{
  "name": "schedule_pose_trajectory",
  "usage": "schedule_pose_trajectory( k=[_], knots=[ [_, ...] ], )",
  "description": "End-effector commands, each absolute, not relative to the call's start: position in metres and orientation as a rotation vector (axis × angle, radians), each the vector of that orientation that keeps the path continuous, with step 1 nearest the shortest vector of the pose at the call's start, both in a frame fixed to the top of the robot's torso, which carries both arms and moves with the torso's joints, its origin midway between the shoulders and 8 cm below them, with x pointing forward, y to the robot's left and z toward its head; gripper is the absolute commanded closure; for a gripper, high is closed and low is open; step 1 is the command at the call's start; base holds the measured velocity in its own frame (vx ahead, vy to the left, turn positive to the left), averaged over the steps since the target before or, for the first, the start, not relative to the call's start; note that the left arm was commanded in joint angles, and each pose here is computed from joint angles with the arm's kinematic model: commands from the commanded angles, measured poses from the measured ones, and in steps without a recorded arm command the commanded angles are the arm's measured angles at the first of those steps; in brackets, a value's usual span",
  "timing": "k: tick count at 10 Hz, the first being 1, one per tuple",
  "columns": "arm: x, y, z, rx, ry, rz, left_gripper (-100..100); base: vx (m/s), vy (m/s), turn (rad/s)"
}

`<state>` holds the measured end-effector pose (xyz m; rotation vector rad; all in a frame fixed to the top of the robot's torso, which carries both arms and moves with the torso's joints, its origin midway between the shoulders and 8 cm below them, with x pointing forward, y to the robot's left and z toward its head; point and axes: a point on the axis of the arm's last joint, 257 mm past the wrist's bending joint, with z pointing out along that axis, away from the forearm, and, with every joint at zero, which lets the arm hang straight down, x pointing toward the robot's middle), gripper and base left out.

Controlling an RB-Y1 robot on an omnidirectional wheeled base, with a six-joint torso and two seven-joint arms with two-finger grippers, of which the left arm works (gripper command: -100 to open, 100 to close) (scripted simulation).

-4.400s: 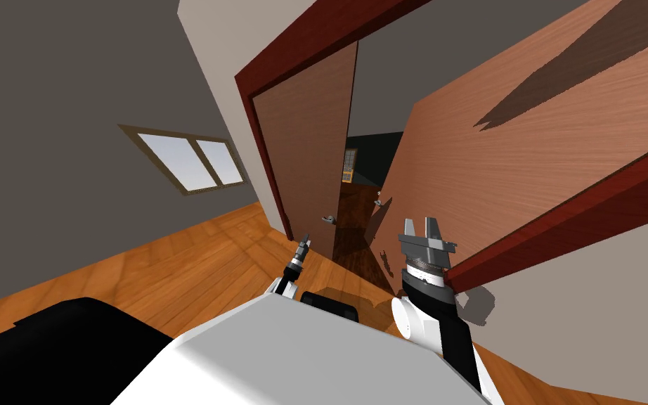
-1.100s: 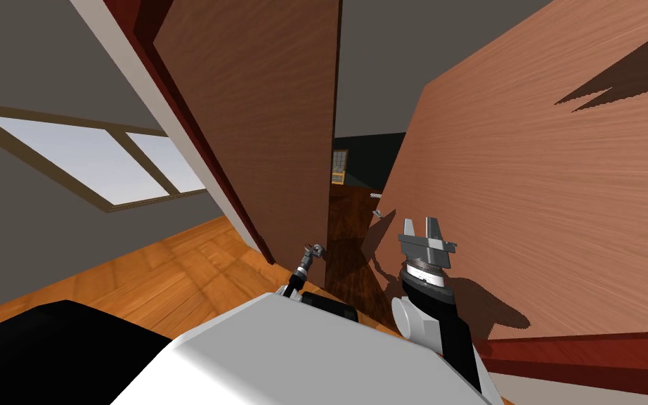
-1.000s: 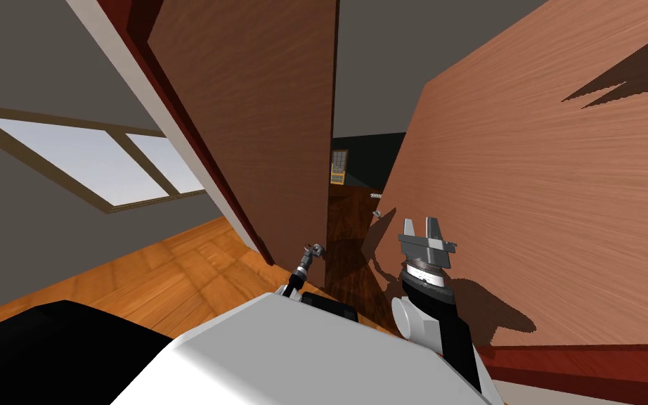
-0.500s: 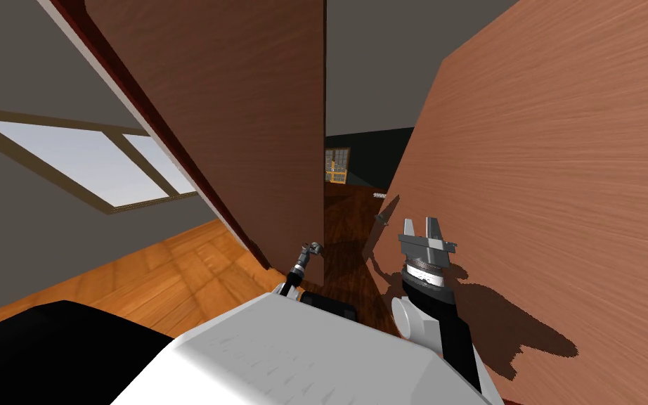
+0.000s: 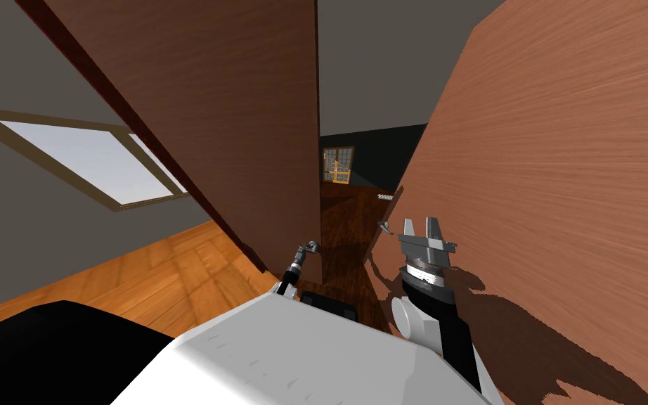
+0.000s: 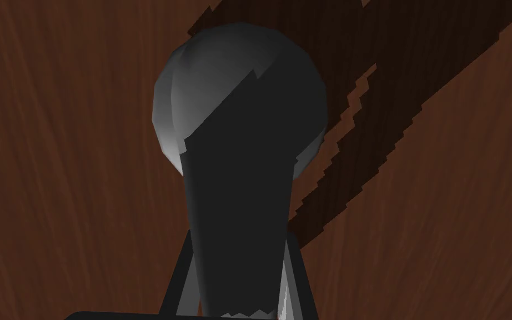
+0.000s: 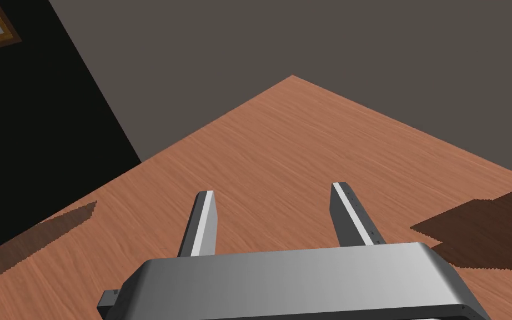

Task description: Push the door open

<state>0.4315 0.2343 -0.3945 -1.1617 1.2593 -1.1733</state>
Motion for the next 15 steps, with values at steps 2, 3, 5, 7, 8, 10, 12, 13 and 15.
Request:
schedule_pose_trajectory(
  k=[2,3,5,7,8,10,12,13,15],
  knots=[
    [0.435,0.256,-0.390,-1.175,1.214,-1.135,100,0.156,-0.090,0.097],
    [0.436,0.261,-0.390,-1.185,1.199,-1.126,100,0.177,-0.112,0.095],
    [0.436,0.268,-0.390,-1.206,1.170,-1.109,100,0.194,-0.109,0.127],
    [0.436,0.273,-0.390,-1.229,1.143,-1.098,100,0.191,-0.105,0.085],
    [0.437,0.274,-0.390,-1.240,1.130,-1.093,100,0.185,-0.092,0.079],
    [0.436,0.275,-0.391,-1.261,1.108,-1.088,100,0.175,-0.078,0.074],
    [0.436,0.274,-0.391,-1.281,1.088,-1.085,100,0.178,-0.067,0.071],
    [0.433,0.283,-0.394,-1.281,1.093,-1.069,100,0.075,-0.009,0.035],
    [0.431,0.309,-0.390,-1.266,1.081,-1.029,100,0.156,0.008,0.026]
  ],
)
